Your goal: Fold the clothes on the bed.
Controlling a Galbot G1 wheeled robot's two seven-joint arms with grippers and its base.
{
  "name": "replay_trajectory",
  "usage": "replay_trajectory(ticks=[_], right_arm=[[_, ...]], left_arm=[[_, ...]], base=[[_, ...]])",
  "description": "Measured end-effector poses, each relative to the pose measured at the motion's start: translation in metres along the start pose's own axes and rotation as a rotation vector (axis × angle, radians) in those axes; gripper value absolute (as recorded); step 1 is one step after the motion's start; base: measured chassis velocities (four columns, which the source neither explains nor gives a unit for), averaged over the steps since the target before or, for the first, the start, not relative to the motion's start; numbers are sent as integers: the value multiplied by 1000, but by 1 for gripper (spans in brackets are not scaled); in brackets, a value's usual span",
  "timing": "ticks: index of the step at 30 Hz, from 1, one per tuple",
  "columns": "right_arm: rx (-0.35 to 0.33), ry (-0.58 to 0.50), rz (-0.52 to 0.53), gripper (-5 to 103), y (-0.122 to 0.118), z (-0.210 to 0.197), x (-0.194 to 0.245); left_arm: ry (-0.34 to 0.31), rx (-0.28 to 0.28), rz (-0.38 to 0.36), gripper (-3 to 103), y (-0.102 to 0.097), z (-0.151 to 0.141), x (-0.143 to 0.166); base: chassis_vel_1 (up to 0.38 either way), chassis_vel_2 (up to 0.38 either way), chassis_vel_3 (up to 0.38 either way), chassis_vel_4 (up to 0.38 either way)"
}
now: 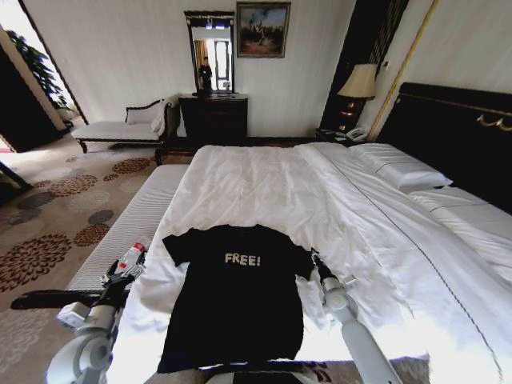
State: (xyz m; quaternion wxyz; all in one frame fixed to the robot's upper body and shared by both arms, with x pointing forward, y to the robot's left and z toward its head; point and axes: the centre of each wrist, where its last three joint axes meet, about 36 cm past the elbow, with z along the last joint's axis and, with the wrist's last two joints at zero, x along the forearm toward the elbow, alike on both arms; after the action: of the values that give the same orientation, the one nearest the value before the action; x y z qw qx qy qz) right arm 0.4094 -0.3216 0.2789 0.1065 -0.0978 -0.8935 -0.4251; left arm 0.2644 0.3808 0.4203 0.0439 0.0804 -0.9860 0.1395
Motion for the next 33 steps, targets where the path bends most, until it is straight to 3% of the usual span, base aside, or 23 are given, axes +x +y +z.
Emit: replay_trajectory(ticks=[3,8,12,15,19,27,33], right_arm=[[7,-6,0,20,0,-1,0],[34,-24,3,1,0,-4,1],[42,-49,5,0,8,-12,4],[-22,-63,-34,0,35,-26,14],[-6,-60,-79,0,52,-31,20],[15,-2,-85,0,65,-11,12],[19,59,-145,0,93,10,5]], left_arm=[[-1,0,0,100,0,0,0],[0,9,0,100,-1,1,0],[0,23,0,100,-2,2,0],[1,29,-2,100,-1,2,0],[3,35,-4,100,-1,4,0],[12,42,-12,100,-2,9,0],[17,45,-30,100,4,13,-2]], base=[[0,0,0,0],[0,0,0,0],[0,0,0,0],[0,0,0,0],[0,0,0,0],[0,0,0,0],[0,0,0,0]])
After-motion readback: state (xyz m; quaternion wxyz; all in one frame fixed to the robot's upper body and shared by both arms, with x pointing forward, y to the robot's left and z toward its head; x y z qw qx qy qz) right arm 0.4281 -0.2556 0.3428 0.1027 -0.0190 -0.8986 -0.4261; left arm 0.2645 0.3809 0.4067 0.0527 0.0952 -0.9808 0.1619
